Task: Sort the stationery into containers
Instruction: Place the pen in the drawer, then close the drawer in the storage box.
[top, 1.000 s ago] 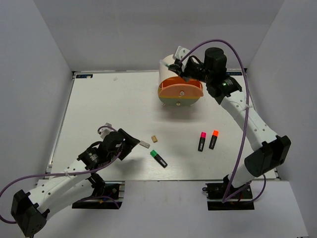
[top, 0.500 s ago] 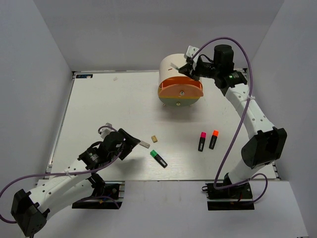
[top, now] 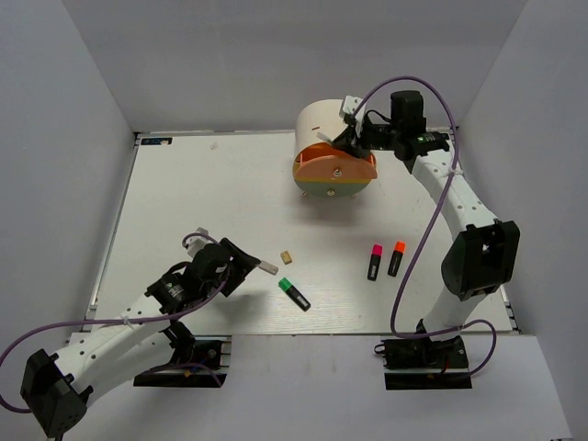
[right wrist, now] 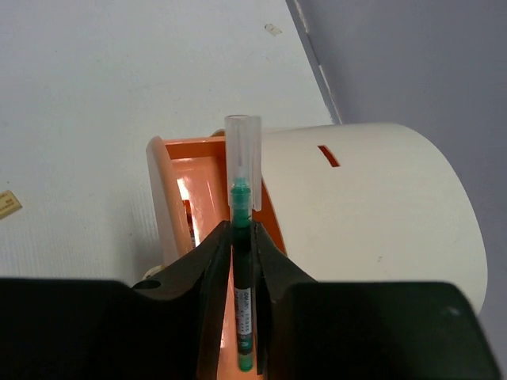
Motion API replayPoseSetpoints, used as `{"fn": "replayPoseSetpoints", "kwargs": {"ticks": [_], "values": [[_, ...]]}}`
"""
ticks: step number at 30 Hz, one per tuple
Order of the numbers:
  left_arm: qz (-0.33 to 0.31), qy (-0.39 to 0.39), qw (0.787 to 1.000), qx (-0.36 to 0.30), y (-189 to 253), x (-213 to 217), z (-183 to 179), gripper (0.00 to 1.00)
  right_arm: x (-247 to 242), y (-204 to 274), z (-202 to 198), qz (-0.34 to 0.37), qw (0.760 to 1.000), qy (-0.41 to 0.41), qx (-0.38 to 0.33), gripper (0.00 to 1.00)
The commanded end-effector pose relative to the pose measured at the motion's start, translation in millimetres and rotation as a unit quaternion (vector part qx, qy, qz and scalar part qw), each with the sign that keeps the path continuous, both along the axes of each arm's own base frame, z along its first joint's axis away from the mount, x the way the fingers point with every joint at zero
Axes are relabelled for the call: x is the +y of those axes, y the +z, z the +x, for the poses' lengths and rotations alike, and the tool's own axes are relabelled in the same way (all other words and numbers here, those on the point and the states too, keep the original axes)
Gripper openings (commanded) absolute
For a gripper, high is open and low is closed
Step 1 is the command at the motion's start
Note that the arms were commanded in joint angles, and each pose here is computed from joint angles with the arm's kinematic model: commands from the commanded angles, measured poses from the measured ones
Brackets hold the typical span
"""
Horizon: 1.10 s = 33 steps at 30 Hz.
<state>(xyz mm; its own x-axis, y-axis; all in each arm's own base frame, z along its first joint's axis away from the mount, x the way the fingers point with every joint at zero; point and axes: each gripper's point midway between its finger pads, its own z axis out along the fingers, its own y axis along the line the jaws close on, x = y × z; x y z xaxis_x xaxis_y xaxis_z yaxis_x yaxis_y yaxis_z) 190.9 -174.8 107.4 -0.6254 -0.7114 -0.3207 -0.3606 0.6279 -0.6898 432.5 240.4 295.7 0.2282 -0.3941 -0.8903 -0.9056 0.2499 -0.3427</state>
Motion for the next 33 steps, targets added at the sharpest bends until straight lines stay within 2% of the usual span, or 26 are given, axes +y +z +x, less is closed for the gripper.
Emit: {"fn": "replayPoseSetpoints", "kwargs": {"ticks": [1, 7, 11, 14, 16, 19, 22, 23, 24, 26, 29, 33], "values": [[-0.005, 0.003, 1.000, -0.002, 1, -1, 1, 0.78, -3, 4, -4, 0.001, 1.000, 0.011, -0.007, 0.23], [-0.005, 0.003, 1.000, -0.002, 1, -1, 1, 0.78, -6, 4, -11, -0.008, 1.000, 0.016, -0.011, 0.47], [-0.005, 0.000, 1.000, -0.007, 2, -1, 2, 0.78, -9, 14, -15, 0.000, 1.000, 0.012, -0.017, 0.49], [-0.005, 0.000, 1.000, -0.007, 2, -1, 2, 0.78, -9, 28, -19, 0.025, 0.999, 0.005, -0.029, 0.41], [-0.001, 0.000, 1.000, -0.004, -2, 0, 1, 0.78, -12, 53, -23, 0.043, 0.997, -0.003, -0.070, 0.36], [-0.001, 0.000, 1.000, -0.004, -2, -1, 2, 0.78, -12, 61, -28, 0.057, 0.995, -0.010, -0.078, 0.29], [-0.001, 0.000, 1.000, -0.004, -2, -1, 2, 0.78, -10, 62, -35, 0.059, 0.996, 0.002, -0.063, 0.17], [-0.001, 0.000, 1.000, -0.004, -2, -1, 2, 0.78, -10, 60, -35, 0.053, 0.996, 0.009, -0.069, 0.05], [-0.001, 0.000, 1.000, -0.004, -2, -1, 2, 0.78, -8, 53, -44, 0.051, 0.997, 0.028, -0.050, 0.00], [-0.001, 0.000, 1.000, -0.004, -2, -1, 2, 0.78, -8, 43, -47, 0.034, 0.998, 0.046, -0.039, 0.00], [-0.001, 0.000, 1.000, -0.004, -2, -1, 2, 0.78, -7, 17, -59, 0.007, 0.997, 0.077, 0.017, 0.00], [-0.001, 0.000, 1.000, -0.004, -2, -1, 2, 0.78, -9, -4, -53, -0.027, 0.995, 0.086, 0.037, 0.00]]}}
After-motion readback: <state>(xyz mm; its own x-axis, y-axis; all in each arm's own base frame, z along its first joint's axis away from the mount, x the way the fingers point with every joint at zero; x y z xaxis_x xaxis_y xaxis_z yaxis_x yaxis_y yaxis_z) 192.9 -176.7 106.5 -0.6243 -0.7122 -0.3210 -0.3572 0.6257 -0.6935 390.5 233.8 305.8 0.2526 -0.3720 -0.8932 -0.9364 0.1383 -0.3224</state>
